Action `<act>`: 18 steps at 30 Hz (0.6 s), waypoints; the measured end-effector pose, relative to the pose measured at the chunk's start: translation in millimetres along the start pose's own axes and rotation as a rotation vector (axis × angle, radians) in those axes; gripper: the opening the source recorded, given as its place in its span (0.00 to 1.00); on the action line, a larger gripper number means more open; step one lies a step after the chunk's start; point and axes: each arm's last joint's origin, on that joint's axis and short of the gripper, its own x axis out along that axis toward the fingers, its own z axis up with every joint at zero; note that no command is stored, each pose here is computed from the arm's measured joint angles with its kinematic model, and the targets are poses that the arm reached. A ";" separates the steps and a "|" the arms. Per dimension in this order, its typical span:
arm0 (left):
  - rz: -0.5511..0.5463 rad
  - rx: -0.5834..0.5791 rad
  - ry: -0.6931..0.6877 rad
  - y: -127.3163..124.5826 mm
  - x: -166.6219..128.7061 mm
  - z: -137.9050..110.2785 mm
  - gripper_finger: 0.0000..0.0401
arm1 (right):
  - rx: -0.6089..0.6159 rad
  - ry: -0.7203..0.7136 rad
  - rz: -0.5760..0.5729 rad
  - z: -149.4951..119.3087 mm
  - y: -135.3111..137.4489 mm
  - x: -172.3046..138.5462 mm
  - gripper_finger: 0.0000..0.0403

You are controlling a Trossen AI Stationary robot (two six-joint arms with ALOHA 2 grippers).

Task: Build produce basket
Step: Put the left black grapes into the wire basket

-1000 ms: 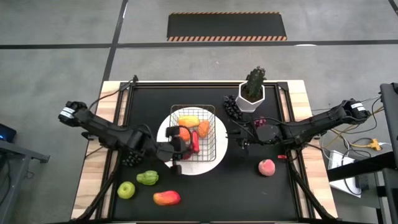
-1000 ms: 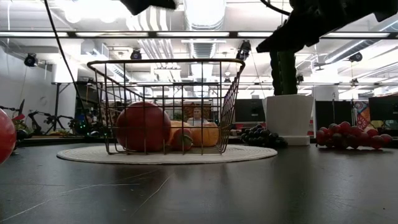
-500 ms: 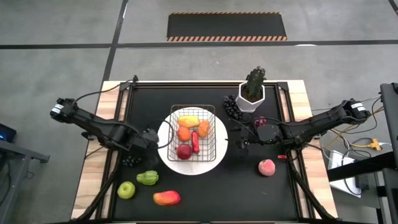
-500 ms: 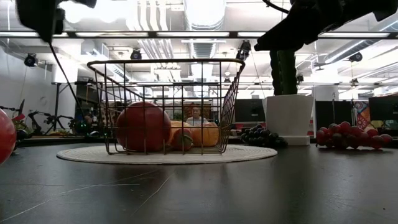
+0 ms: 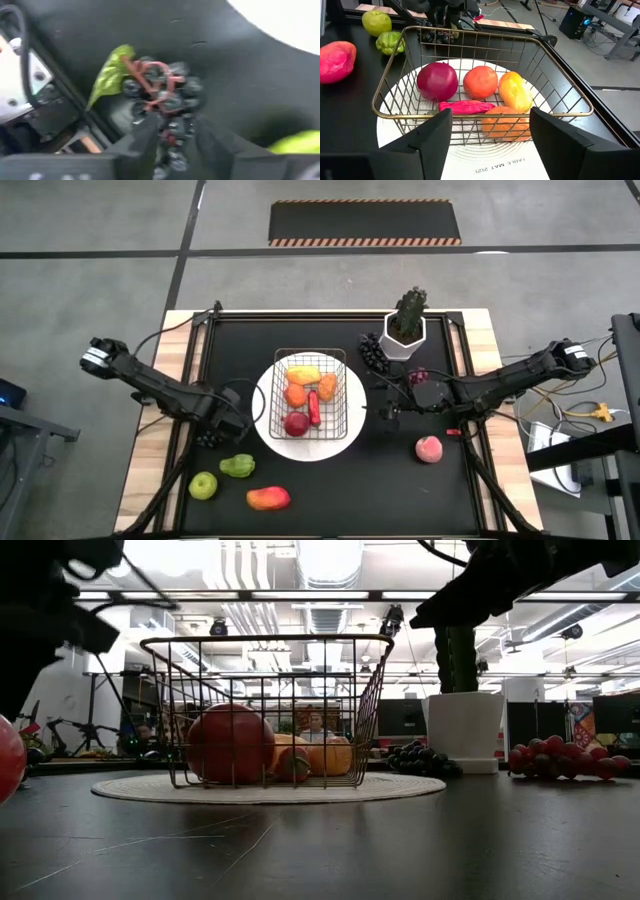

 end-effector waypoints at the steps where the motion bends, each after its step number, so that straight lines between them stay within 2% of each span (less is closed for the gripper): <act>1: 0.015 -0.001 0.003 1.7 3.2 -0.5 0.32 | 0.000 0.000 0.000 0.0 0.0 0.0 0.63; 5: 0.025 -0.003 0.001 3.9 13.2 -1.2 0.46 | 0.000 0.000 0.000 0.0 0.0 0.0 0.65; 9: 0.013 -0.003 -0.002 2.0 20.4 -1.0 0.55 | 0.002 0.000 0.000 0.0 0.0 0.0 0.64; 18: 0.070 0.000 -0.002 -1.8 39.5 -0.5 0.57 | 0.015 0.001 0.000 -0.1 0.0 0.0 0.62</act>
